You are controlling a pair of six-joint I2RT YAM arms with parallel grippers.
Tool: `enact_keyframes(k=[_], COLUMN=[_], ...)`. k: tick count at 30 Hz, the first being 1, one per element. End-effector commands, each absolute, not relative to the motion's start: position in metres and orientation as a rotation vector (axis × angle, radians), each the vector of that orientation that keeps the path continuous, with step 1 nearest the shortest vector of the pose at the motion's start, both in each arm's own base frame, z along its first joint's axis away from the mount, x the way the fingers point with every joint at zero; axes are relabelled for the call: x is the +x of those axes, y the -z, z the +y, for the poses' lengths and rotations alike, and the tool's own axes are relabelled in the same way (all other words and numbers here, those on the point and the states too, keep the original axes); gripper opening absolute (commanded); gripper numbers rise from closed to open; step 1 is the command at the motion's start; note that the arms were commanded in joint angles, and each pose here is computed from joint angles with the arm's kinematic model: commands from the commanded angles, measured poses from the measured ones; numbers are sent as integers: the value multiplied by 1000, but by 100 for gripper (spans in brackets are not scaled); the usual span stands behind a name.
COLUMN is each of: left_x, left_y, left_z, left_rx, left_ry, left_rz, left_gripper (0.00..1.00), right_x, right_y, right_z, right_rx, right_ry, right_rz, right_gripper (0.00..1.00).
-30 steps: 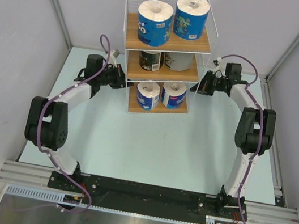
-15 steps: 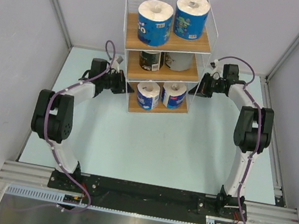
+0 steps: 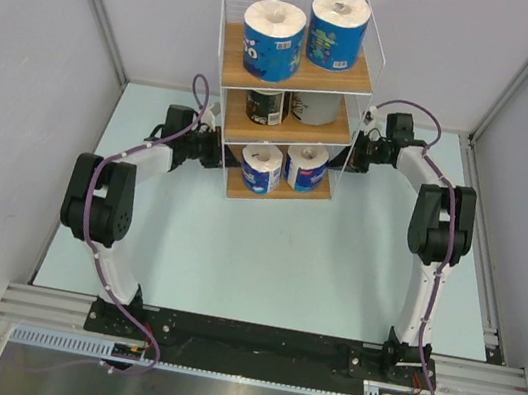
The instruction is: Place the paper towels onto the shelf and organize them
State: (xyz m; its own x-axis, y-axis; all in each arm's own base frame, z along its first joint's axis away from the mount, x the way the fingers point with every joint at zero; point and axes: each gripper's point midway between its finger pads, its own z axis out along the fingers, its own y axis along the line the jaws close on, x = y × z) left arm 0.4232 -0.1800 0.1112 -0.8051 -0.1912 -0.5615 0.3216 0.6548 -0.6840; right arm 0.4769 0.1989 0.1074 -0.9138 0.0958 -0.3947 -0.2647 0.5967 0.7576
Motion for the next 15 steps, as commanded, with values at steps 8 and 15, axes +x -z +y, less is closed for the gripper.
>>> enact_keyframes(k=[8, 15], left_x=[432, 436], left_y=[-127, -126], left_z=[-191, -194], left_rx=[155, 158], left_ry=[1140, 1151], left_rz=[2202, 2197], left_gripper=[0, 0], right_x=[477, 475], right_y=[-119, -117], right_z=[225, 229], right_rx=[-227, -235], right_ry=[-1303, -1309], right_rz=[2404, 2407], right_gripper=[0, 0])
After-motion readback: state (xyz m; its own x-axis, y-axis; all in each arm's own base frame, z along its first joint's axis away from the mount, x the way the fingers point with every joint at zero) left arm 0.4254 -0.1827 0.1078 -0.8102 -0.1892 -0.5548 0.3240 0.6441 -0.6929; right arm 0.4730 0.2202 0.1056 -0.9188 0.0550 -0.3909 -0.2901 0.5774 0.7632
